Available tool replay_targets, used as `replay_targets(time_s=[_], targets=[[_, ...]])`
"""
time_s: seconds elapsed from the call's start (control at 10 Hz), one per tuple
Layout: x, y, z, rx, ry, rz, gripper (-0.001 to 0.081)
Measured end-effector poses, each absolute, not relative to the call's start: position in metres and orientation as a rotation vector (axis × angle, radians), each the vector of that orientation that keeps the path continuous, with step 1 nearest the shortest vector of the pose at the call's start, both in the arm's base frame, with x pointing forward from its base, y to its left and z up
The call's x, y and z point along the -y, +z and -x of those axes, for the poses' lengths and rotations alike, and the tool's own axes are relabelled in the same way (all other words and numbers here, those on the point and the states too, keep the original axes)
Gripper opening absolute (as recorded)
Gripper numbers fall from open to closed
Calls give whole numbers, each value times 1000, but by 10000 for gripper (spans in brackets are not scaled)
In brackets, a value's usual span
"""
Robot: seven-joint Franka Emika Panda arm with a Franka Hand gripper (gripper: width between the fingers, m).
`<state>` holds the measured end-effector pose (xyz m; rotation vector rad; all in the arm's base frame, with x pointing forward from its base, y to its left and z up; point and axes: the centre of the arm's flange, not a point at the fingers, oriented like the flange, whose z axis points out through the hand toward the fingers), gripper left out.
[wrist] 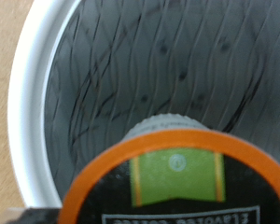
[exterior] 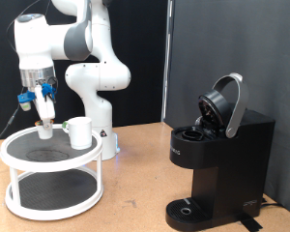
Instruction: Make a cup of coffee with the keurig machine
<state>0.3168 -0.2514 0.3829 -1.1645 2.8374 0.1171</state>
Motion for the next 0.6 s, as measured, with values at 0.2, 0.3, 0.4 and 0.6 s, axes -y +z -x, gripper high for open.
replay_targets(time_s=[0.2, 0.3, 0.4, 0.6], targets=[[240, 396, -330, -2761, 266, 1064, 385], [231, 406, -339, -2717, 328, 1032, 385], [221, 415, -348, -2685, 383, 1026, 385], [199, 429, -363, -2649, 441, 980, 385]])
